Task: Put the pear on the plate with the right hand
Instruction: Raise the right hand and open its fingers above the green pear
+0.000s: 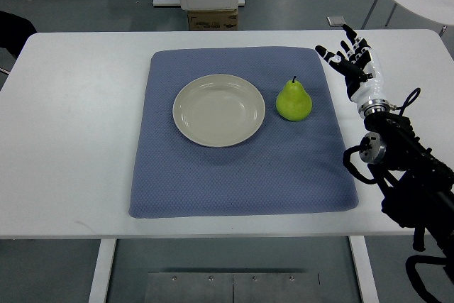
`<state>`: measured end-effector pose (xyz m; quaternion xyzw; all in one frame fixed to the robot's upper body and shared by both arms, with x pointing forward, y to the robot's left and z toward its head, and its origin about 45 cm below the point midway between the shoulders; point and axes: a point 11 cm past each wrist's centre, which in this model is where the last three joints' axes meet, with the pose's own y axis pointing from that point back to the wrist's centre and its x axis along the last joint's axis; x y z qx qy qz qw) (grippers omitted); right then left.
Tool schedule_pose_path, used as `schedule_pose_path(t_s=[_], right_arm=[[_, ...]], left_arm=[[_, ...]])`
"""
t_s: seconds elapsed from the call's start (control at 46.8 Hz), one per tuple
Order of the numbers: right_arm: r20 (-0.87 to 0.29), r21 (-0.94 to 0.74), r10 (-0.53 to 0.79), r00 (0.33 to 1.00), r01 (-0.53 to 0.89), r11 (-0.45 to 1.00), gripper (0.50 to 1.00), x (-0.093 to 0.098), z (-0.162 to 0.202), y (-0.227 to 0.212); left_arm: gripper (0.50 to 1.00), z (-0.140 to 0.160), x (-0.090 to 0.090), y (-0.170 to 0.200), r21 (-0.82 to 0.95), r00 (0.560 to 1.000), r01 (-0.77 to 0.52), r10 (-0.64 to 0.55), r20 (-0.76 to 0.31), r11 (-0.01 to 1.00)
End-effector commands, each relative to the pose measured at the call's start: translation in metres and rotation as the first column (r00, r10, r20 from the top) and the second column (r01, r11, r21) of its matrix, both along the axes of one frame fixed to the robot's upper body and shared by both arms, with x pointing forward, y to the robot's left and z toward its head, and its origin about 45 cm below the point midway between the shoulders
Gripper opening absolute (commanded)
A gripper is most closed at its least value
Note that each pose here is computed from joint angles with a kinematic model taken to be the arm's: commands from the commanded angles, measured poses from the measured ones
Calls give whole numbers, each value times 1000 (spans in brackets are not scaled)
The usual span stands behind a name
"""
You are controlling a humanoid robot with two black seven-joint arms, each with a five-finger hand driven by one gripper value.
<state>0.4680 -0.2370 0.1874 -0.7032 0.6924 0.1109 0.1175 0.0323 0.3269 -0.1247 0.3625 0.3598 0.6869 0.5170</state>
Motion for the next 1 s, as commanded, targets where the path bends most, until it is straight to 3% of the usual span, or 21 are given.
schedule_pose_path(t_s=[0.0,0.983], right_arm=[[1,0,0,1000,0,1000,1000,0,0,0],[40,-113,126,991,-121,986,1000,-2,3,34]], left_arm=[[1000,0,0,0,0,1000,0,0,0,1000],[1000,0,0,0,0,1000,0,0,0,1000]])
